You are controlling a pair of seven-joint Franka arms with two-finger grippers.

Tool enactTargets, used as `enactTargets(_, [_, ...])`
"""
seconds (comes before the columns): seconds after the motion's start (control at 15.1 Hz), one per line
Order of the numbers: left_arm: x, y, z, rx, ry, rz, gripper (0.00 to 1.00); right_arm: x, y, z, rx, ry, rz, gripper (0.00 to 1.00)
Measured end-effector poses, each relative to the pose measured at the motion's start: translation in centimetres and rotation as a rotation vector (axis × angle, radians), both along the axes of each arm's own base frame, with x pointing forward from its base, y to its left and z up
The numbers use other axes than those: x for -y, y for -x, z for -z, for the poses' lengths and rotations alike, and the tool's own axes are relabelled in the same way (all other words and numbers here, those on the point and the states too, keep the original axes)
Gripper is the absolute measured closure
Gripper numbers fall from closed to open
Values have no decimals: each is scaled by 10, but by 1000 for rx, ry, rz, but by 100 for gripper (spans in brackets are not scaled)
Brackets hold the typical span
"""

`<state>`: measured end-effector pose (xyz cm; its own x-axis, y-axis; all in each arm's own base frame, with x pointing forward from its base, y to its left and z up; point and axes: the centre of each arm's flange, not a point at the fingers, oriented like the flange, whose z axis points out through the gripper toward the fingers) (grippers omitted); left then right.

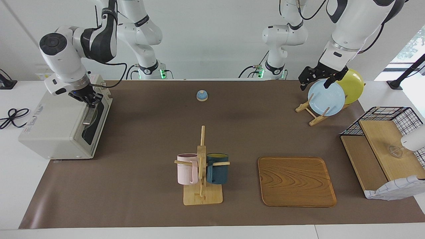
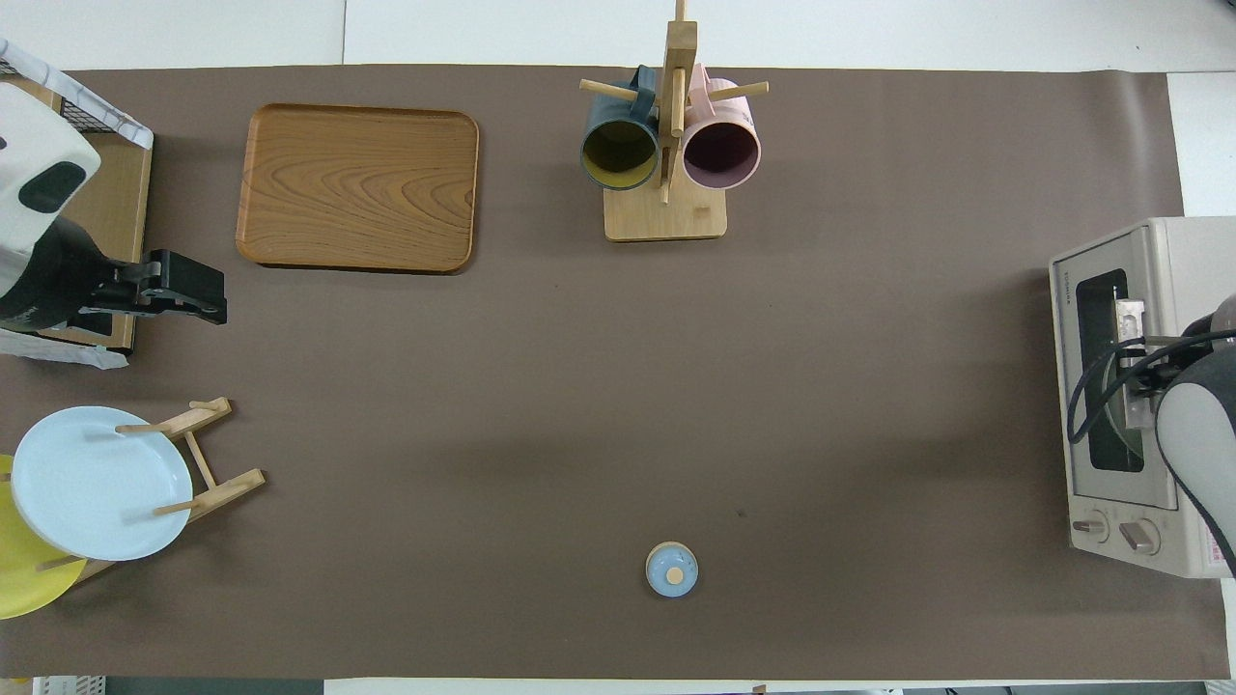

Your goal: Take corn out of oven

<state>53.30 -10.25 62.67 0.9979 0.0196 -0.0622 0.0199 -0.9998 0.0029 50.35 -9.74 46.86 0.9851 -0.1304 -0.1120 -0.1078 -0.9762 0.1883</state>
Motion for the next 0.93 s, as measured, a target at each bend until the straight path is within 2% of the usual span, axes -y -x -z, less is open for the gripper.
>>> enactTargets(0.2, [0, 0, 0, 1, 0, 1, 0, -37, -7, 11, 16, -20, -65, 99])
enactTargets(0.4, [0, 1, -1, 2, 0, 1, 0, -72, -22, 41, 40, -91, -95, 99])
enactTargets(0.6, [0, 1, -1, 1, 0, 1, 0, -90, -34, 72, 42, -117, -115, 99])
enactTargets(0.93, [0, 1, 0, 0, 0, 0, 0, -98, -35, 99, 76, -142, -117, 99])
